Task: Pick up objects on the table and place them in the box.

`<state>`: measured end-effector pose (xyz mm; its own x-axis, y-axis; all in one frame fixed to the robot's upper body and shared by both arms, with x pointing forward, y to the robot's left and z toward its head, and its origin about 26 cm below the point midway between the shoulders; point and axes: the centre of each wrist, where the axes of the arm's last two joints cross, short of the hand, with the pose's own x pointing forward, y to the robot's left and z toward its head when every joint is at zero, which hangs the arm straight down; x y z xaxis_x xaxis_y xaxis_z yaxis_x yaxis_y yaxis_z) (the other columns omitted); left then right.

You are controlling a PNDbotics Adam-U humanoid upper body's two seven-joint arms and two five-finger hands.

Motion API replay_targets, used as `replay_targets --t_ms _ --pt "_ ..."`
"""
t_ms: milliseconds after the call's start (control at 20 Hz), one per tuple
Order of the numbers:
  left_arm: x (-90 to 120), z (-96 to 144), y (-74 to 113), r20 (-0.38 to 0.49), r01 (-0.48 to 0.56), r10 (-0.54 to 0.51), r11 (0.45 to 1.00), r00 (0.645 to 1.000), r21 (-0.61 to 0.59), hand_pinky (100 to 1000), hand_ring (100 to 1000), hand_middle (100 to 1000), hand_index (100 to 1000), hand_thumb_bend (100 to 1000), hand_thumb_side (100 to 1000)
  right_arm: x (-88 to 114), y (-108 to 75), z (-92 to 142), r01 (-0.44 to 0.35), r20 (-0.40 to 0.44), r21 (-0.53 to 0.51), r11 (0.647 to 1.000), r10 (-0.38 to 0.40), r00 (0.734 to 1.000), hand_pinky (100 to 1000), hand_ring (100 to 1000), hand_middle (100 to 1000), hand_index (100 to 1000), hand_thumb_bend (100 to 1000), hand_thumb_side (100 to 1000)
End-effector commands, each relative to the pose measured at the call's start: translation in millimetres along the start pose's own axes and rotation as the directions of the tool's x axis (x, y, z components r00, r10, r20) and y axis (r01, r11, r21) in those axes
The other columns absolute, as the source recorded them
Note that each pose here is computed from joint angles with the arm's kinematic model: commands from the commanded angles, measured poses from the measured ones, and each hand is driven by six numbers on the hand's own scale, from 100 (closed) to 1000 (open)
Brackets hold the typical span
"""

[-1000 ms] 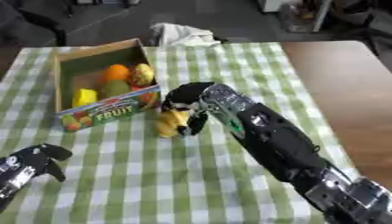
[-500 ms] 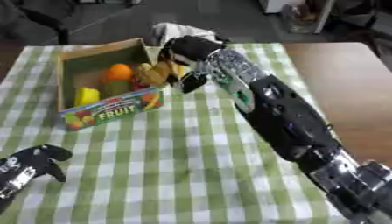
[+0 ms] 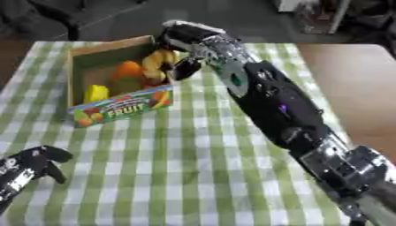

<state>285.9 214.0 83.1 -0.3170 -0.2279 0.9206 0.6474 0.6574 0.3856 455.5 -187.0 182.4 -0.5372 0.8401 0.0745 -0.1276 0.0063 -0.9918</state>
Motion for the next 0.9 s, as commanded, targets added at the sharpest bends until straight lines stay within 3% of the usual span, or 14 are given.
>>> replay_targets --t_ms 50,100,200,300,900 --pt "8.0 -3.9 2.8 0.027 0.021 -0.020 1.000 0.999 -0.019 606 514 705 705 100 782 0.9 -14.4 -5.7 -0.042 -0.032 -0.094 0.995 0.039 0.999 730 723 476 587 161 162" --pt "8.4 -4.4 2.7 0.028 0.021 -0.020 1.000 0.999 -0.022 606 514 705 705 100 782 2.8 -15.8 -7.2 -0.051 -0.045 -0.136 0.989 0.046 0.998 731 734 534 697 214 307" --pt "9.0 -5.1 2.6 0.030 0.021 -0.020 0.999 0.999 -0.026 605 514 705 705 100 782 8.1 -19.0 -9.7 -0.077 -0.076 -0.241 0.968 0.060 0.995 743 766 657 841 279 427" --pt "9.3 -5.5 2.6 0.031 0.021 -0.020 0.999 0.999 -0.026 605 513 705 705 100 785 13.0 -18.6 -12.2 -0.111 -0.092 -0.289 0.951 0.088 0.992 752 783 725 896 294 475" --pt "10.0 -6.1 3.3 0.030 0.022 -0.021 1.000 0.999 -0.022 605 512 704 705 100 783 12.8 -5.5 -16.1 -0.138 -0.122 -0.288 0.948 0.107 0.987 760 789 757 920 277 529"
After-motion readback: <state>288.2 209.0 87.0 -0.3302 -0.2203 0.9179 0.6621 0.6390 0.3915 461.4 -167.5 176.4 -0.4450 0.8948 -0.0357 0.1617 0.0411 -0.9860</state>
